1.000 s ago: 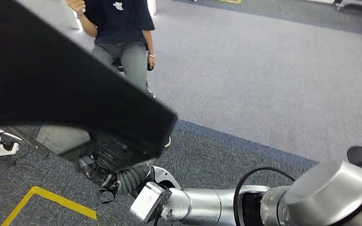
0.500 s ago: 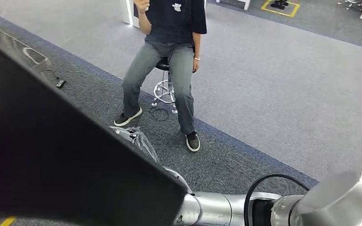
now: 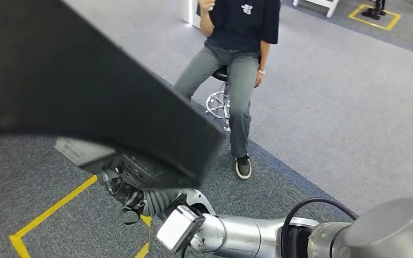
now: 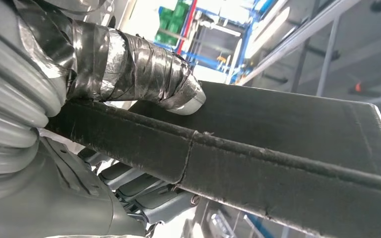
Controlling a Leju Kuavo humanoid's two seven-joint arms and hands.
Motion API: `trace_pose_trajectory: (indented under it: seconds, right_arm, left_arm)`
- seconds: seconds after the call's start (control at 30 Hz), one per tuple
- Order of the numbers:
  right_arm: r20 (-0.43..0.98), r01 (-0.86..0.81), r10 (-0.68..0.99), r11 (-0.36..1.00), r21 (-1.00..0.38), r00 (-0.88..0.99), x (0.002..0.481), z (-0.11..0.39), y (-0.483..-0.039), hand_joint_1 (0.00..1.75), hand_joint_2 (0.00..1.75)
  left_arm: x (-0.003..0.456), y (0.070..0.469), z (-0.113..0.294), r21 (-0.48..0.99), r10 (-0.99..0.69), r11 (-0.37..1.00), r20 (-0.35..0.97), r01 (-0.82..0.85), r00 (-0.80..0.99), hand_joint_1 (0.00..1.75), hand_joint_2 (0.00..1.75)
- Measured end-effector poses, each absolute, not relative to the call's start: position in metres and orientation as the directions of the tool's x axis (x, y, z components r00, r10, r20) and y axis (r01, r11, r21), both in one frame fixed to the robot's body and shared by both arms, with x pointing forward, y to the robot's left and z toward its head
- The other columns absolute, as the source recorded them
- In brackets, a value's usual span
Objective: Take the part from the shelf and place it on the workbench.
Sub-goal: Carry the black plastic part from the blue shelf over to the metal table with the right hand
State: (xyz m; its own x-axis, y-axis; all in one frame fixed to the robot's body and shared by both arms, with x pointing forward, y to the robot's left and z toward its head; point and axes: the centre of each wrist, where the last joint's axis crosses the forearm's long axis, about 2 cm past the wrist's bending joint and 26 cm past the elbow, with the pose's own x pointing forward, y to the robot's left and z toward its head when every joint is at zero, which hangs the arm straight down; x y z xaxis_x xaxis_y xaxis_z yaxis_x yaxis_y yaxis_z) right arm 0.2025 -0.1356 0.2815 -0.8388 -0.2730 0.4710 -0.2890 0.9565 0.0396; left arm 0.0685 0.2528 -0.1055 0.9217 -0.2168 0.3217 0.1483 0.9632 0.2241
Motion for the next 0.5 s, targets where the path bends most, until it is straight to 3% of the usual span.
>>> trace_pose_trajectory:
  seconds: [0.5]
  right_arm:
    - [0.483,-0.302,-0.292,0.952,0.059,-0.826,0.2097,0.277,-0.1318,1.75,1.75]
  left_arm:
    - [0.0678,0.2561,-0.1059,0.23,-0.218,0.962,0.321,0.147,0.922,0.0,1.75]
